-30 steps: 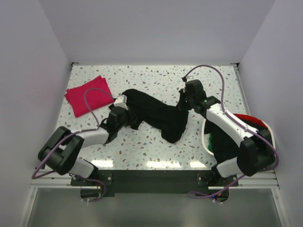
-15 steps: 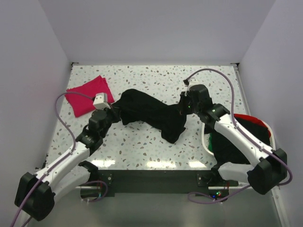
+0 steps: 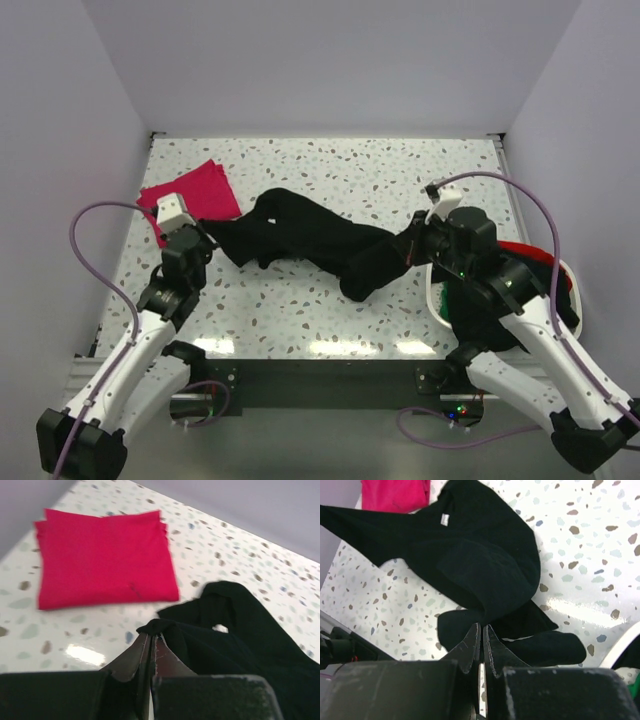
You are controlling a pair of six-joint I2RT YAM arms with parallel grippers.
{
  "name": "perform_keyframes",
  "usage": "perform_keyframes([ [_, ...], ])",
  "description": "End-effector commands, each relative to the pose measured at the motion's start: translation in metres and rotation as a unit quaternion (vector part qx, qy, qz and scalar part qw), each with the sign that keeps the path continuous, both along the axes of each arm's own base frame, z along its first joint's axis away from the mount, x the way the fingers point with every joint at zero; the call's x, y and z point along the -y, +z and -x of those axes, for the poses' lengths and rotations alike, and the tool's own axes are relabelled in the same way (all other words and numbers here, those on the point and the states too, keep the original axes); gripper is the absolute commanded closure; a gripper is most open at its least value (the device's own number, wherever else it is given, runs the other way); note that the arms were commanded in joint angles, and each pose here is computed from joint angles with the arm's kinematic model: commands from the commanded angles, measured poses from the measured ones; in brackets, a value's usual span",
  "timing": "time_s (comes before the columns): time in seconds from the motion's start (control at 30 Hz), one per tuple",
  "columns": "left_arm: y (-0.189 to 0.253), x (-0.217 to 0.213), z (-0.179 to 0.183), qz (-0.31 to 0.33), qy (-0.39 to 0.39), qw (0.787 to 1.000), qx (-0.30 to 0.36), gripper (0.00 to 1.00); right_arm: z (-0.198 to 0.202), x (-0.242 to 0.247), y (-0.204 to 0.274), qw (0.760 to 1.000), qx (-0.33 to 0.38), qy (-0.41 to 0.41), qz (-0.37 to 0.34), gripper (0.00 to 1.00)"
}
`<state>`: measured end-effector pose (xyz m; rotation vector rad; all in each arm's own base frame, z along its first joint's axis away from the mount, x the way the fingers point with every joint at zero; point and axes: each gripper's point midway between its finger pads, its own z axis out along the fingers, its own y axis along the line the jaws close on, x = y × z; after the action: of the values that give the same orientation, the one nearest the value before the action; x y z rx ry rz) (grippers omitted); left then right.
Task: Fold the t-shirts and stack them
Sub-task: Flatten the tshirt out
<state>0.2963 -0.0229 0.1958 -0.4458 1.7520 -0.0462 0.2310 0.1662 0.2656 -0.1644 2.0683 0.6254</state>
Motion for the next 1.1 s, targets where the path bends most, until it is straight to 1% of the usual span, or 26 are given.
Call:
perform_keyframes([
  [0.0,0.035,-0.052,0.000,-0.044,0.116,0.992,0.011,1.00,0.006,0.005,-0.039,0.998,-0.060,-0.008,0.032,1.00],
  [0.07,0.041,-0.058,-0.005,-0.045,0.124,0.991,0.014,1.00,0.004,0.006,-0.053,0.996,-0.074,-0.013,0.044,1.00],
  [0.1,0.042,-0.056,-0.007,-0.046,0.114,0.992,0.013,1.00,-0.001,0.013,-0.067,0.994,-0.085,-0.035,0.066,0.99],
  [0.13,0.039,-0.054,-0.010,-0.049,0.108,0.993,0.008,1.00,-0.003,0.016,-0.074,0.992,-0.092,-0.044,0.075,0.93],
  [0.17,0.037,-0.052,-0.012,-0.050,0.102,0.994,0.006,1.00,-0.005,0.018,-0.080,0.991,-0.098,-0.052,0.080,0.77],
  [0.2,0.034,-0.050,-0.013,-0.052,0.094,0.994,0.002,1.00,-0.005,0.019,-0.090,0.989,-0.104,-0.056,0.086,0.70],
  [0.23,0.030,-0.049,-0.014,-0.056,0.093,0.994,-0.004,1.00,-0.004,0.017,-0.092,0.990,-0.105,-0.053,0.081,0.66],
  [0.3,0.024,-0.053,-0.013,-0.066,0.099,0.993,-0.010,1.00,0.003,0.010,-0.104,0.990,-0.114,-0.038,0.072,0.61],
  [0.37,0.022,-0.055,-0.013,-0.067,0.101,0.993,-0.010,1.00,0.013,0.006,-0.118,0.988,-0.130,-0.029,0.074,0.61],
  [0.43,0.025,-0.052,-0.016,-0.064,0.092,0.994,-0.002,1.00,0.025,-0.003,-0.132,0.986,-0.146,-0.017,0.075,0.64],
  [0.47,0.025,-0.051,-0.017,-0.063,0.088,0.994,-0.001,1.00,0.033,-0.003,-0.148,0.983,-0.163,-0.014,0.083,0.64],
  [0.5,0.024,-0.052,-0.017,-0.064,0.088,0.994,-0.003,1.00,0.041,-0.011,-0.155,0.982,-0.166,0.000,0.084,0.65],
  [0.57,0.021,-0.053,-0.018,-0.066,0.090,0.994,-0.009,1.00,0.051,-0.007,-0.174,0.978,-0.184,-0.018,0.093,0.66],
  [0.6,0.019,-0.053,-0.018,-0.067,0.088,0.994,-0.012,1.00,0.059,-0.009,-0.180,0.977,-0.188,-0.014,0.099,0.66],
  [0.7,0.022,-0.052,-0.016,-0.065,0.086,0.994,-0.007,1.00,0.071,0.002,-0.198,0.970,-0.204,-0.039,0.124,0.65],
  [0.8,0.026,-0.059,-0.012,-0.070,0.102,0.992,-0.003,1.00,0.080,0.012,-0.203,0.966,-0.208,-0.062,0.142,0.64],
  [0.9,0.025,-0.065,-0.011,-0.075,0.118,0.990,-0.008,1.00,0.084,0.018,-0.201,0.967,-0.205,-0.073,0.135,0.64],
  [0.97,0.024,-0.070,-0.011,-0.078,0.128,0.989,-0.013,1.00,0.084,0.022,-0.199,0.967,-0.202,-0.081,0.135,0.64],
  [1.07,0.022,-0.082,-0.010,-0.084,0.152,0.985,-0.021,1.00,0.082,0.032,-0.202,0.962,-0.199,-0.103,0.153,0.64],
])
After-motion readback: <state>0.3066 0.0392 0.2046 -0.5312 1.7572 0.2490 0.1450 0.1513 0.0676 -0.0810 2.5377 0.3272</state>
